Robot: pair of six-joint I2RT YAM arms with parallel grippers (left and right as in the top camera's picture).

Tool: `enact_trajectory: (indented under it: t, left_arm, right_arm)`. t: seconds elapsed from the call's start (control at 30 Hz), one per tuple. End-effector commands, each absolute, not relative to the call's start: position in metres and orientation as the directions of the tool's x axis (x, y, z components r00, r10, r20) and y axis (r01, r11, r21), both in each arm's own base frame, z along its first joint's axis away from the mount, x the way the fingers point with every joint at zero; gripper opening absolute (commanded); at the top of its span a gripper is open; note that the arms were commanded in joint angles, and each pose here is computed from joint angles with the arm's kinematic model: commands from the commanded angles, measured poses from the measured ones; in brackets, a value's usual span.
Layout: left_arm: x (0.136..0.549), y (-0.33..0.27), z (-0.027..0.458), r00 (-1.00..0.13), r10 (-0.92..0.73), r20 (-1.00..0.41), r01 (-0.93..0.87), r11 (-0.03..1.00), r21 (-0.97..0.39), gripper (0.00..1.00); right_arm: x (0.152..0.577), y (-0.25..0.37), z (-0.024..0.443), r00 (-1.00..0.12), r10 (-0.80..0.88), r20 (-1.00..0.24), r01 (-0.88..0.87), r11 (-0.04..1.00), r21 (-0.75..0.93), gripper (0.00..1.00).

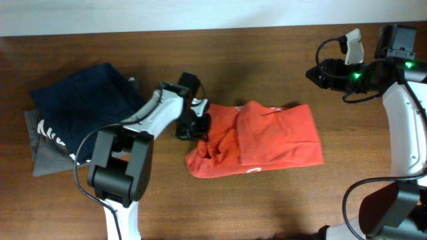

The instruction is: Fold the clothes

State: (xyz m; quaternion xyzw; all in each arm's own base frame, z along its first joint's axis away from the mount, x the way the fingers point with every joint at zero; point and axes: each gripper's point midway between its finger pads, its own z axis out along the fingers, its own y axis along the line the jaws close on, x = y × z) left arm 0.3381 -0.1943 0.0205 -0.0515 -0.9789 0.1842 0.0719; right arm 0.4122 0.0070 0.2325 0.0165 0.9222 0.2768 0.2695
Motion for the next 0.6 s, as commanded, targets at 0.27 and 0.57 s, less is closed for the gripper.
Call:
enact_trajectory:
  t: [0.27,0.57]
  left_arm:
    - [0.417,-0.112,0.154,-0.957,0.235,-0.169,0.251,0.965,-0.078,0.01]
    - [0.397,-0.179,0.149,-0.905,0.396,-0.158,0.41,0.91,-0.064,0.01]
  right_arm:
    - [0.413,0.005,0.234,-0.85,0.171,-0.498,-0.128,0.85,0.51,0.55]
    - [0.413,0.005,0.234,-0.85,0.171,-0.498,-0.128,0.85,0.511,0.55]
